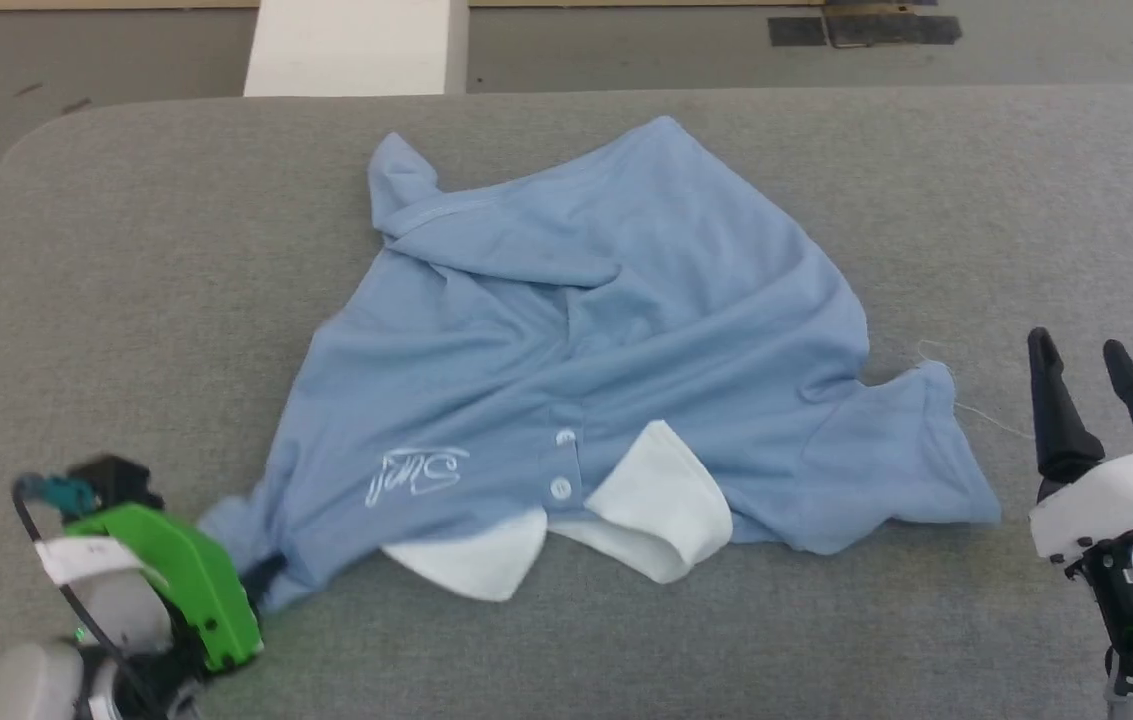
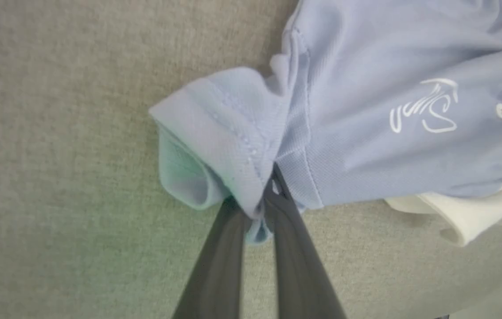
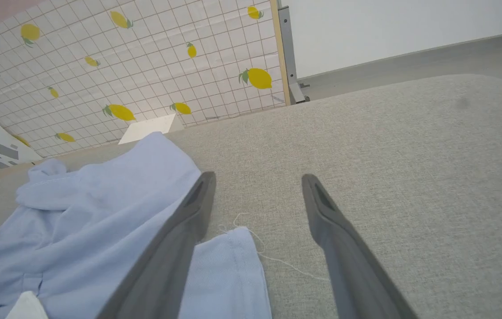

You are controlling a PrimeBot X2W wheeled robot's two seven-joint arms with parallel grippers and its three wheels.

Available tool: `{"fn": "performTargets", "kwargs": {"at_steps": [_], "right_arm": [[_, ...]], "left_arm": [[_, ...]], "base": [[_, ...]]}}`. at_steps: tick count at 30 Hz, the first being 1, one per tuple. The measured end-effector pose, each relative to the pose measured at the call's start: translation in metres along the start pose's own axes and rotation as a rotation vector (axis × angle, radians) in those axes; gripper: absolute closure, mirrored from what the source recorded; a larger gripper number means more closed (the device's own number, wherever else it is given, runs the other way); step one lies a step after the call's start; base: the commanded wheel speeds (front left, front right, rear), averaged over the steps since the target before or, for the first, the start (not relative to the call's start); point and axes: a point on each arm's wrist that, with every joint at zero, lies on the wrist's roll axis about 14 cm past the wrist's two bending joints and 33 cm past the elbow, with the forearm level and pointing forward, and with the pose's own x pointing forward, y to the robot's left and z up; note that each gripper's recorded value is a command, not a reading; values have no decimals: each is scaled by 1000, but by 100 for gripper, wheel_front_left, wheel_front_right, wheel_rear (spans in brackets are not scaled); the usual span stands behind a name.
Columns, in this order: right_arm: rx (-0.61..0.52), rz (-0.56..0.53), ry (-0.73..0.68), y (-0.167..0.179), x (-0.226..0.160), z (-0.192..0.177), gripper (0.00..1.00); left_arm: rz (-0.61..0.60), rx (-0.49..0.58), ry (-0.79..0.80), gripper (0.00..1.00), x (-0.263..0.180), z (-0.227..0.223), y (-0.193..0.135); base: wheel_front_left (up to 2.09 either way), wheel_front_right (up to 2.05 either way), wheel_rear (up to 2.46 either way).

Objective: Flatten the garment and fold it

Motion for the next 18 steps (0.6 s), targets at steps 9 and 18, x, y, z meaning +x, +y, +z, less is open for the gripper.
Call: {"fn": "performTargets", "kwargs": {"at_steps": [9, 18], "right_arm": [[-3, 22, 11, 8, 2, -3, 0], [-2, 3, 0, 1, -4, 0, 0]], "left_arm": [[-60, -164, -245, 0, -15, 40, -1], [12, -20, -719, 0, -70, 108, 23]], "base": [[0, 0, 0], [0, 0, 0]]}}
